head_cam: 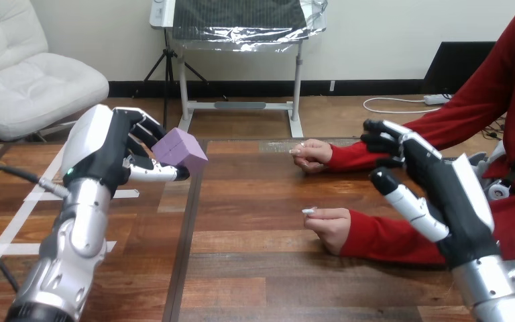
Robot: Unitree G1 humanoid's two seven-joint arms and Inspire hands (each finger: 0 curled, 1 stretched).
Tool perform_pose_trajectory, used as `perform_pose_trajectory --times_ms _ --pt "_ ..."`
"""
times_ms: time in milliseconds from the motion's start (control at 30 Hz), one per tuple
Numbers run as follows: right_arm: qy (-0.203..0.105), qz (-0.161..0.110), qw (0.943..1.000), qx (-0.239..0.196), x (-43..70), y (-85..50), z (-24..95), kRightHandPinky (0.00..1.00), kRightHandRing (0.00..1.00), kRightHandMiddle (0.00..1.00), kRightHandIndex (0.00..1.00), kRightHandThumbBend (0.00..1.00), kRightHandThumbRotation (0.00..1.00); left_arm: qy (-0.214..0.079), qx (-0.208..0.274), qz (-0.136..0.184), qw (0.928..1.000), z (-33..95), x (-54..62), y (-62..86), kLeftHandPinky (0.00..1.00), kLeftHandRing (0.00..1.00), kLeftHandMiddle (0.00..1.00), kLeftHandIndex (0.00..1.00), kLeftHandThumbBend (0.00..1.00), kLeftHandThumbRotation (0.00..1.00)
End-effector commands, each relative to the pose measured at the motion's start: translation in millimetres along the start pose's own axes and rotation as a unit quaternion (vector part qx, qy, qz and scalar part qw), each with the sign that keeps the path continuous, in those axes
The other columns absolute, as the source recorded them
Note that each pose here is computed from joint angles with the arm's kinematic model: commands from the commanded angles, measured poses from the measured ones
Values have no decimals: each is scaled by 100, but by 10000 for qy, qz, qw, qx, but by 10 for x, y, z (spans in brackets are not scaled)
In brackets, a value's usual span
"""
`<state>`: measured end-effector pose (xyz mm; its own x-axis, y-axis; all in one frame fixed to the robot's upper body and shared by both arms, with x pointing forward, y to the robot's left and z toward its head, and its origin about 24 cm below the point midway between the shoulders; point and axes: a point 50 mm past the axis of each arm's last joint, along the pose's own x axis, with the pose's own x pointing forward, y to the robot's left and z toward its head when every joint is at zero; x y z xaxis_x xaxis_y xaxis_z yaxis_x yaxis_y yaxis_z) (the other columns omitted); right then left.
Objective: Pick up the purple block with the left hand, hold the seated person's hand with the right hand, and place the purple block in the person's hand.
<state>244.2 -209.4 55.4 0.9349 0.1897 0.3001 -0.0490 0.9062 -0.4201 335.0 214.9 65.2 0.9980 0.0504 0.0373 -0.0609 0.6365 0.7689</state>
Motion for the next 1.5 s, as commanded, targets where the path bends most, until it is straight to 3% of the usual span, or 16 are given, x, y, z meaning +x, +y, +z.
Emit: perform_pose_trajectory --times_ms 0,500,867,1467 --pt "-541 -147 9978 -358 220 -176 150 77 81 82 84 77 87 -354 -205 357 9985 192 34 198 45 45 47 48 73 0" --pt "-383 177 9953 -869 272 -312 100 75 83 84 84 87 84 -233 -567 316 9976 167 -49 189 35 41 45 48 71 0" --pt "-217 392 9931 -1085 301 -371 45 74 82 85 84 91 80 -221 -750 303 9965 149 -80 186 34 41 45 48 70 0" --pt "226 909 9799 -1760 330 -394 -24 72 84 87 87 93 83 -176 -888 254 9956 136 -75 143 28 35 42 47 70 0"
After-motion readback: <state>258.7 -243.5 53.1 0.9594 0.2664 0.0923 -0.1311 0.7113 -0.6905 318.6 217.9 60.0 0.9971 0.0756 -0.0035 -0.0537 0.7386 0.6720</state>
